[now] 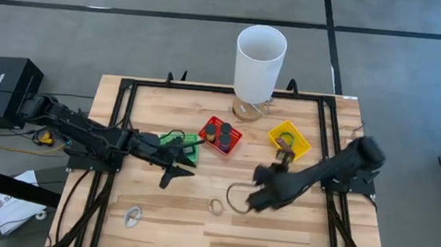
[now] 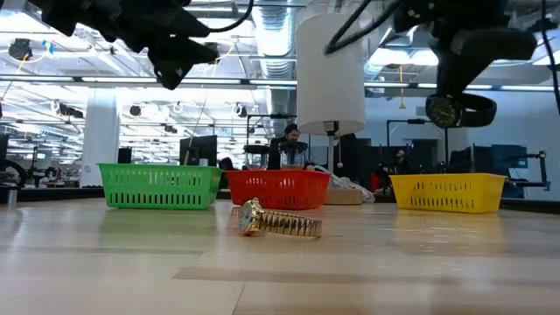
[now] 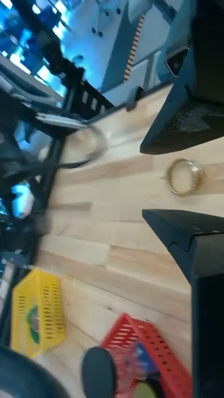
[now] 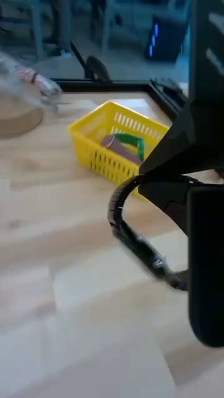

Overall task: Pick & Place Office items
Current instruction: Put the black watch into the yellow bin

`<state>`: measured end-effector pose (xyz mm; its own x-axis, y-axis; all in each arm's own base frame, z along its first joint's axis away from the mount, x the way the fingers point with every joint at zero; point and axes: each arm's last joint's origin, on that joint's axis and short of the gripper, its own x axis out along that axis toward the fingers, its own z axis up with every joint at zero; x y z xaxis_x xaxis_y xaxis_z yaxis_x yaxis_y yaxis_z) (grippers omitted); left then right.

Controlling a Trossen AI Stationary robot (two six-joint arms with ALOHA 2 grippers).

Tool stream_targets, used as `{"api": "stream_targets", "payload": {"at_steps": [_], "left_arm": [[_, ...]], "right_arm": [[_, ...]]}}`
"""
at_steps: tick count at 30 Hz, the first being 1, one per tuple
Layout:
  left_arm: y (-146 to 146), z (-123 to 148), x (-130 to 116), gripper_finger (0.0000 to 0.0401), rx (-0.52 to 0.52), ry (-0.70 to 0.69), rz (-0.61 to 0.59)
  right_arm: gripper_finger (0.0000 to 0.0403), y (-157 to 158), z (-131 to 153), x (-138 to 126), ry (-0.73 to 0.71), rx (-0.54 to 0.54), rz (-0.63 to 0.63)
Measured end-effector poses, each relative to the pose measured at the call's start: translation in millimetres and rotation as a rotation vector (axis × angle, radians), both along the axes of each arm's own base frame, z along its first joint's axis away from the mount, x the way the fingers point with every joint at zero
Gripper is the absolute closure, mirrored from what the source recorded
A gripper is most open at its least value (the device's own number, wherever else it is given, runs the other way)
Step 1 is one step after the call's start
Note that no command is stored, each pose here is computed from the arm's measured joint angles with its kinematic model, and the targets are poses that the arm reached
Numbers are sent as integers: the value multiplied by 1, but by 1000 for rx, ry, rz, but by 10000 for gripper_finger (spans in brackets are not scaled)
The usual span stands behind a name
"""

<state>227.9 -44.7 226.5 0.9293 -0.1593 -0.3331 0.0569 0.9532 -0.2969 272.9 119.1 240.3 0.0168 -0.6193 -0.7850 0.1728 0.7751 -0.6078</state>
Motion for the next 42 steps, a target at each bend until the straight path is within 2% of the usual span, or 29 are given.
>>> {"api": "stream_targets", "payload": {"at_steps": [4, 9, 14, 17, 23, 27, 34, 39, 42], "left_arm": [[-5, -3, 1, 252, 10, 11, -20], [-8, -8, 4, 252, 27, 30, -2], [-8, -10, 5, 252, 31, 29, 18], [-8, -10, 5, 252, 30, 28, 20], [-8, -9, 6, 252, 29, 18, 23], [-8, -8, 6, 252, 26, 7, 23], [-7, -7, 6, 252, 27, -4, 23], [-7, -6, 7, 252, 28, -7, 23], [-7, -6, 7, 252, 27, -13, 22]], "right_arm": [[392, -32, 1, -33, -151, 55, -43], [394, -76, -16, -65, -279, 95, -103], [392, -113, -33, -90, -367, 39, -230], [390, -129, -38, -100, -364, -9, -306], [389, -145, -42, -102, -372, -26, -405], [382, -151, -48, -95, -377, -1, -443], [375, -158, -65, -87, -294, 6, -504], [372, -159, -78, -83, -211, -5, -503], [356, -161, -80, -80, -177, 34, -528]]}}
